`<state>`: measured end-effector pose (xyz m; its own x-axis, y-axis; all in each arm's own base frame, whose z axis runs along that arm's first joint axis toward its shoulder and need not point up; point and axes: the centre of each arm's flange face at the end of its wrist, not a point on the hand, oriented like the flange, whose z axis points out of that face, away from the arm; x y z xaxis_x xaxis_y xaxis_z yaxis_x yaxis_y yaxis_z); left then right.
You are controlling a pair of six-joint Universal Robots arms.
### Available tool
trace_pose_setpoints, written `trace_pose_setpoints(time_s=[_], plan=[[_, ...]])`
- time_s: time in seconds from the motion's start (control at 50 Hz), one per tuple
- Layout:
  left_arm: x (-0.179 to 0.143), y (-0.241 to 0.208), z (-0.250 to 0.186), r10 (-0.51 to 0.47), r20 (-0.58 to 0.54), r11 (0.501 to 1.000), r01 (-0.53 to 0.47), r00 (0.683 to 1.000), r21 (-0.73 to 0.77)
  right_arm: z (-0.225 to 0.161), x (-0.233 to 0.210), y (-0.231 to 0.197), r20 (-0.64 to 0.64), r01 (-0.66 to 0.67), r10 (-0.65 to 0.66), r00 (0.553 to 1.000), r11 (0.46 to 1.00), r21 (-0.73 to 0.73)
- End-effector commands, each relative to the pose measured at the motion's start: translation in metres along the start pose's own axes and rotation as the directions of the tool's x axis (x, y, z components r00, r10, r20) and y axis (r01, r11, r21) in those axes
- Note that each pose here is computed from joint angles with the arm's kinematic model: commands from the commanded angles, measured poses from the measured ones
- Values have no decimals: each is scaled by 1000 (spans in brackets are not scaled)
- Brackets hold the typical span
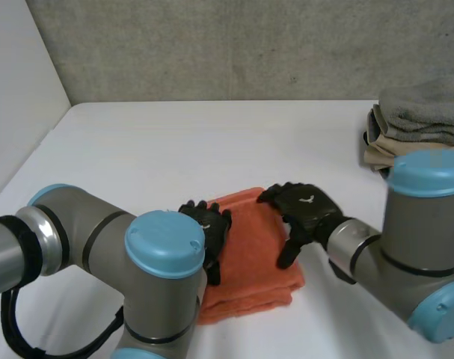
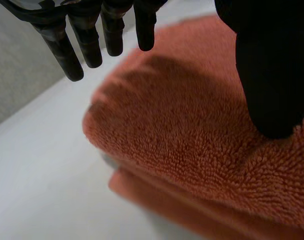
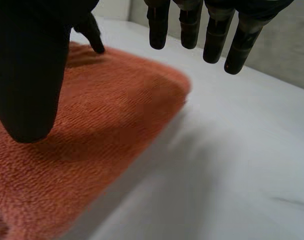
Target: Fold the laundry.
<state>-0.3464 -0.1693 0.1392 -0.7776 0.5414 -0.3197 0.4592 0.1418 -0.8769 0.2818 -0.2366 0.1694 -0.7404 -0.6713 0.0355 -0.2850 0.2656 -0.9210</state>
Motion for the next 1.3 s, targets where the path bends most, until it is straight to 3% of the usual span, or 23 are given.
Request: trace_pose_setpoints(time_s=[0.02, 0.16, 0.36, 0.58, 0.66, 0.74, 0.84, 0.9, 1.02, 1.3], plan=[[-3, 13, -4, 87, -6, 994, -87, 996, -65, 9, -33, 13, 95, 89, -85, 992, 995, -34], [-12, 19, 0, 178, 21, 980, -176, 984, -91, 17, -39, 26, 118, 120, -112, 987, 991, -63], [-11, 16, 2, 179, 12, 981, -177, 984, -76, 21, -34, 29, 69, 186, -181, 981, 979, -78], [-33, -61, -20, 84, 20, 978, -86, 996, 192, -14, -39, -13, 26, 223, -225, 974, 973, 56], [-52, -87, -28, 73, -18, 954, -64, 997, 291, -30, -47, -5, 46, 232, -235, 971, 971, 60], [-56, -105, -39, 103, -132, 922, -45, 986, 385, -44, -69, 27, 108, 298, -302, 947, 953, 55], [-54, -110, -51, 169, -326, 907, -17, 930, 421, -48, -81, 51, 117, 371, -382, 917, 923, 104], [-54, -110, -53, 174, -386, 912, -1, 906, 410, -47, -85, 56, 112, 384, -398, 910, 914, 130], [-54, -111, -54, 176, -393, 911, 2, 903, 412, -34, -94, 73, 131, 405, -420, 898, 906, 125], [-52, -107, -54, 172, -401, 916, 3, 900, 401, -7, -89, 68, 60, 430, -447, 893, 884, 181]])
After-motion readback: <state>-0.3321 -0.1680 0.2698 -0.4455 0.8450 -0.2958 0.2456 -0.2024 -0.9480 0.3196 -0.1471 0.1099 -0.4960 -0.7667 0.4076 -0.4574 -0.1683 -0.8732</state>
